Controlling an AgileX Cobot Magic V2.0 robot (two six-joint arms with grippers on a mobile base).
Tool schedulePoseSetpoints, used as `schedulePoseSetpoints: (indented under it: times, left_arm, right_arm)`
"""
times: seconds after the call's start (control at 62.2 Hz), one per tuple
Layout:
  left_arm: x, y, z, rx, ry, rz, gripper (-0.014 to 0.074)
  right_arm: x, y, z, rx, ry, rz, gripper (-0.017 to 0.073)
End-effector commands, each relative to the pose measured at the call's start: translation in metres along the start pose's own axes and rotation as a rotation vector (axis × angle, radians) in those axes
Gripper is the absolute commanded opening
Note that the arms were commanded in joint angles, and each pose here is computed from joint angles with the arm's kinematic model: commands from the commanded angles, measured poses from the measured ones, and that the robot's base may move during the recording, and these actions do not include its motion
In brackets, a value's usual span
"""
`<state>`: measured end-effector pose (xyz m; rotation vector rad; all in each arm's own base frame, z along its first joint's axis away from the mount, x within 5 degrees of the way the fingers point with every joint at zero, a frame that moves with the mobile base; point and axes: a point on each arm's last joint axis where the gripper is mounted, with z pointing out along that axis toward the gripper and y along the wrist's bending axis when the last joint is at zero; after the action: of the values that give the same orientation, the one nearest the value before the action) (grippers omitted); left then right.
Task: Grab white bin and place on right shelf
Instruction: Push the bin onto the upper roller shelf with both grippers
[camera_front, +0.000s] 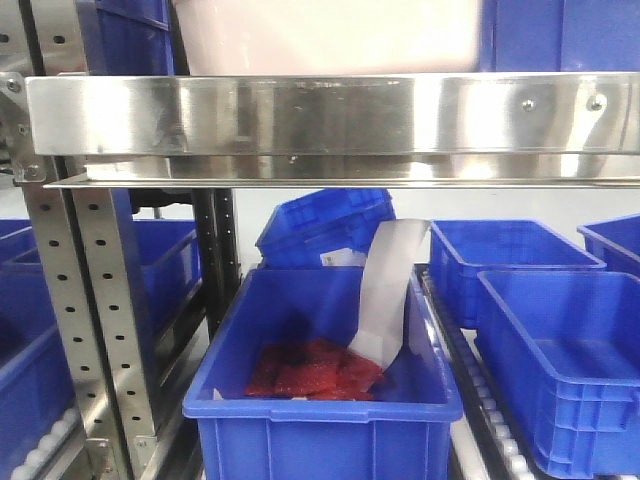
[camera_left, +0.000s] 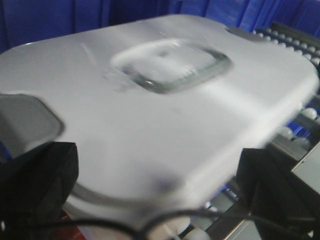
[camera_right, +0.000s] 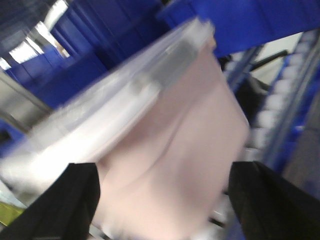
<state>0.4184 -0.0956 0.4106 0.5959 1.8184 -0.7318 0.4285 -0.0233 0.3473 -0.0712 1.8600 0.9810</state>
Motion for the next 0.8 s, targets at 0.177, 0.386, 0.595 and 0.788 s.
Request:
schedulePoseSetpoints:
  times: [0.177,0.386,0.595,0.788]
  left_arm:
    - [-0.057,-0.059,-0.058,0.062,-0.097,0.160,0.0447]
    - [-0.065,-0.096,-0.091,0.160,-0.056,0.180,0.0165]
    - [-0.063,-0.120,-0.113,0.231,0.017,0.200,-0.0115]
    - [-0.046,-0.113,-0.119,0.100,0.209,0.146,-0.0118]
  right_arm:
    - [-0.040,0.085,-0.047,-0.062,-0.073,-0.254,0.0503]
    - [-0.043,0.140,-0.079,-0.155,-0.075,-0.318,0.0122]
    - [-0.026,0.180,-0.111,-0.171,-0.093,-0.331,0.0068]
    - [0.025,0.177,-0.136,0.044,-0.084,-0.337,0.0068]
